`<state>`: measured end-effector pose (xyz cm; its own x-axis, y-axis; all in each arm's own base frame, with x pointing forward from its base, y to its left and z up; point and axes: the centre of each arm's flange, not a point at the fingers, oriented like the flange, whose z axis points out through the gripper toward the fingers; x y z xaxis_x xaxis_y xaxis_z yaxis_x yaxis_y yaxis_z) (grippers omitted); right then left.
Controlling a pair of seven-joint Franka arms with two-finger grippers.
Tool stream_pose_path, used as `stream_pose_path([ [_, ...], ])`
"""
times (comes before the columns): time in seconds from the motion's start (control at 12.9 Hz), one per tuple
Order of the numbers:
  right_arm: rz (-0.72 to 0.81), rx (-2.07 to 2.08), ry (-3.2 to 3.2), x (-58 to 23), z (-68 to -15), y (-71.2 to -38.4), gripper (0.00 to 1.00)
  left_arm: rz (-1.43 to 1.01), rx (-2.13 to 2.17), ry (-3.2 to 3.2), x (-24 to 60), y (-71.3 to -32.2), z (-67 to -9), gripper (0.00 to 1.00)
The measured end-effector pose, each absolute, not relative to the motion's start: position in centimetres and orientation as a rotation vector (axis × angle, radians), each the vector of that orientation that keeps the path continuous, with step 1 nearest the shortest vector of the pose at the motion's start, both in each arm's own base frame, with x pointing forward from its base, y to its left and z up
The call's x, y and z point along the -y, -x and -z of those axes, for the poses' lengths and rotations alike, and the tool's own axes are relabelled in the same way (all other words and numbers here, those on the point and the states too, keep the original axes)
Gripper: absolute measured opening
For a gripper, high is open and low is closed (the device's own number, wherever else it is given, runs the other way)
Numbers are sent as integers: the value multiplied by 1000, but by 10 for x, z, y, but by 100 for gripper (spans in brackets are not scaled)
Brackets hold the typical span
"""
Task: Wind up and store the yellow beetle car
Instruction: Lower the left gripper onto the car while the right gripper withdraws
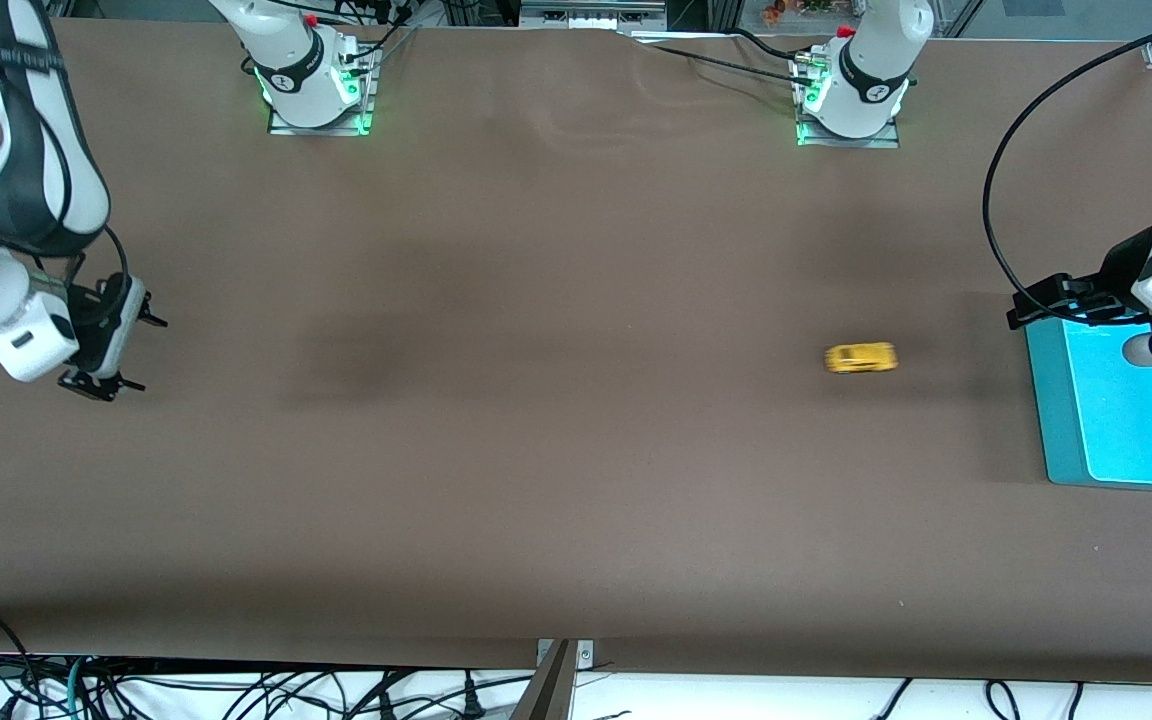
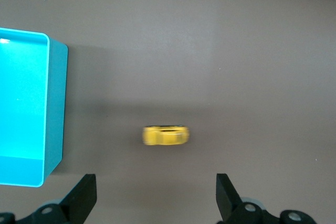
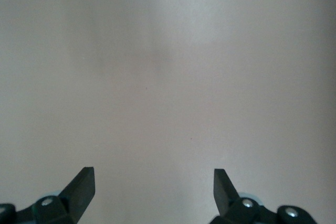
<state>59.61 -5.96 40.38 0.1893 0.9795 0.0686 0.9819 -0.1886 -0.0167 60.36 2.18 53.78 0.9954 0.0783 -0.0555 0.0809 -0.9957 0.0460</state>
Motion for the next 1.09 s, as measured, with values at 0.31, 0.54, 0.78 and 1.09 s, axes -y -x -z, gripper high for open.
stream_pose_path([
  [0.31, 28, 1691, 2620, 25, -485, -565, 100, 157, 33, -3084, -21, -604, -523, 100],
  [0.54, 11, 1414, 2788, 13, -514, -553, 100, 188, 277, -3058, -25, -605, -512, 100],
  [0.78, 40, 1039, 2962, 3, -535, -547, 100, 222, 504, -3010, -27, -602, -500, 100],
  [1.09, 30, 595, 3083, -6, -565, -536, 100, 297, 919, -2858, -23, -592, -456, 100],
])
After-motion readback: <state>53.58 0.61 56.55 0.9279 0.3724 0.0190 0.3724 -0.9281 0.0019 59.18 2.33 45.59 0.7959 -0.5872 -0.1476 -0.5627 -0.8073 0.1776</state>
